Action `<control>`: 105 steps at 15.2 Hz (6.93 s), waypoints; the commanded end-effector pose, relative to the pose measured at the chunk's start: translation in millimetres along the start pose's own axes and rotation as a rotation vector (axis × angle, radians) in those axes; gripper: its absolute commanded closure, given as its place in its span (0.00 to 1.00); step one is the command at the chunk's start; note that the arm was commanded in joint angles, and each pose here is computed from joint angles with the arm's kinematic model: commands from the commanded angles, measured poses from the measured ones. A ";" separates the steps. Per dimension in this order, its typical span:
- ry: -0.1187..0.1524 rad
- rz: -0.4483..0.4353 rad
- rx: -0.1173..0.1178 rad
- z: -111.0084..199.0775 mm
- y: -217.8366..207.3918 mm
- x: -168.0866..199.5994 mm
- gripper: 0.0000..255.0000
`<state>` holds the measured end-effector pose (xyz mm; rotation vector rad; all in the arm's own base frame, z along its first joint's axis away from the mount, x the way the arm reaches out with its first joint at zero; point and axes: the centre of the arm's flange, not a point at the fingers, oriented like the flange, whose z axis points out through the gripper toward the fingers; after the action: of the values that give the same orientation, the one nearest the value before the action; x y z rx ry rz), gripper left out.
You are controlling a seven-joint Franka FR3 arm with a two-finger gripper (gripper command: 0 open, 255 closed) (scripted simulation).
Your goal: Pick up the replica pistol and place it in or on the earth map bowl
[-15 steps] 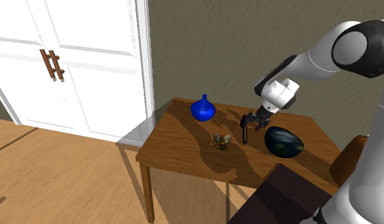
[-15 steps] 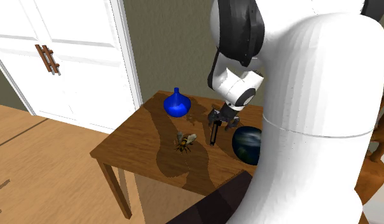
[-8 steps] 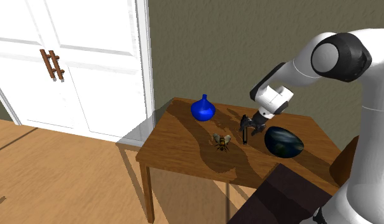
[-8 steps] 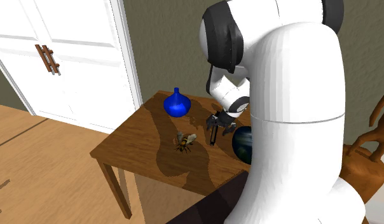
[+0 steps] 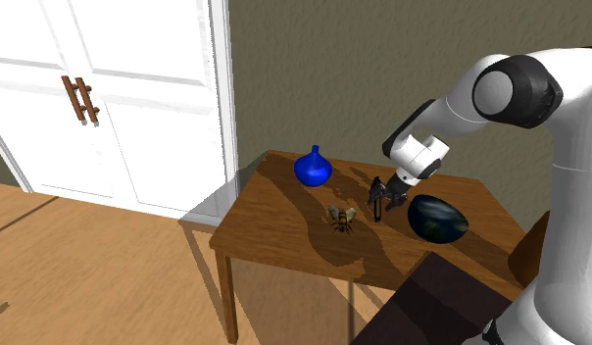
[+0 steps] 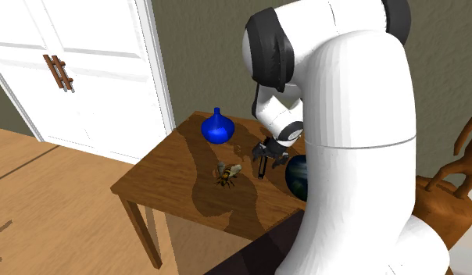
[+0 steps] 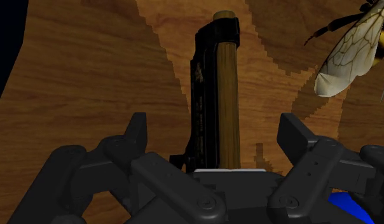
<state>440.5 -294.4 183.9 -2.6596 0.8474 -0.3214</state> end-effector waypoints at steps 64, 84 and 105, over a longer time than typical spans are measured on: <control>0.000 0.000 0.000 -261.5 -14.4 -89.2 1.00; 0.000 0.000 0.000 -202.8 39.9 -136.2 1.00; 0.000 0.000 0.000 -248.3 41.7 -136.8 0.00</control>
<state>234.9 -304.9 377.7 -2.6594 0.8472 -0.3229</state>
